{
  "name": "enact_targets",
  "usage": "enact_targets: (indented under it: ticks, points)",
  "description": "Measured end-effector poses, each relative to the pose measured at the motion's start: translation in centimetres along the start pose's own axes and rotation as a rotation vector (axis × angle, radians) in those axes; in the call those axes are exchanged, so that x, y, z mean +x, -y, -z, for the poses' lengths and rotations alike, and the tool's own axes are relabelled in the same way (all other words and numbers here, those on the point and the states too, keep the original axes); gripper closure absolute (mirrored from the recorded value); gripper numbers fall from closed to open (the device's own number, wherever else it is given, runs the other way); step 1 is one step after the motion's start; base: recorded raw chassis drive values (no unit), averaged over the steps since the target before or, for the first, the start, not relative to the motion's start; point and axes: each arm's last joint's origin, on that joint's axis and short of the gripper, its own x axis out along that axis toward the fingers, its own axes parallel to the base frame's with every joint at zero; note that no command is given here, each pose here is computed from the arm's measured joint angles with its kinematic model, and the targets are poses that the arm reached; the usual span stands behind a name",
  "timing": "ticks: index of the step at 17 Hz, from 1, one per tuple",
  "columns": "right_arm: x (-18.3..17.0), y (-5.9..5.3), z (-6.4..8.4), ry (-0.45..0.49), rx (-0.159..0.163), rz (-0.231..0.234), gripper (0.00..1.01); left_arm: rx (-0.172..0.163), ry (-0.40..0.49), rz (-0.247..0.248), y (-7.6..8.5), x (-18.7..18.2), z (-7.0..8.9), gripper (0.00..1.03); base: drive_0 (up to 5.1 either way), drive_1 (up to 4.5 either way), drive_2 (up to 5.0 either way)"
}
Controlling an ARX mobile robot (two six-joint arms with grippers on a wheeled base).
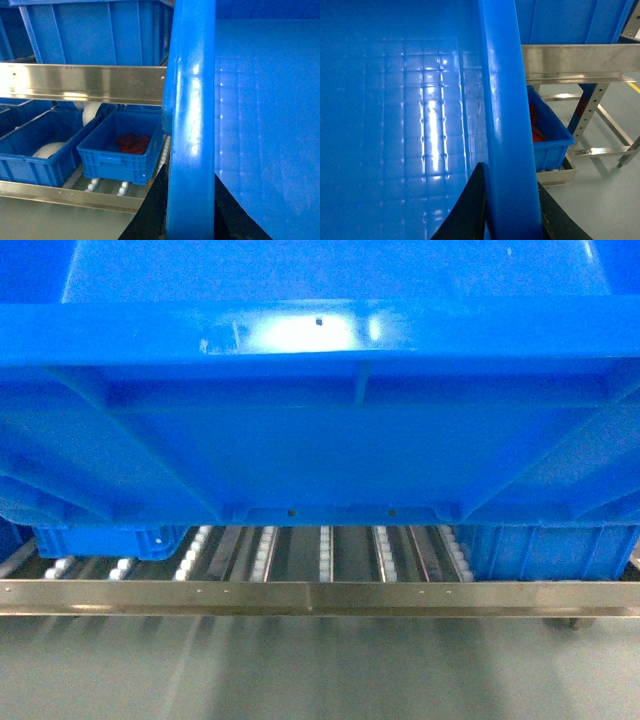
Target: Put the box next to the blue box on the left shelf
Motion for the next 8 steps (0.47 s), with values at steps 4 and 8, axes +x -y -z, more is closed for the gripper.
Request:
enact_targets:
  ticks: [4,8]
  points:
    - [0.01,0.0,0.01,-0.001,0.0,0.0,0.88,0.0,-0.001,0.0,0.0,0.0,0.01,0.92,0.0,0.0,0.0]
    - [0.01,0.0,0.01,-0.001,0.001,0.0,0.88,0.0,0.0,0.0,0.0,0.0,0.0,0.92,0.0,0.0,0.0]
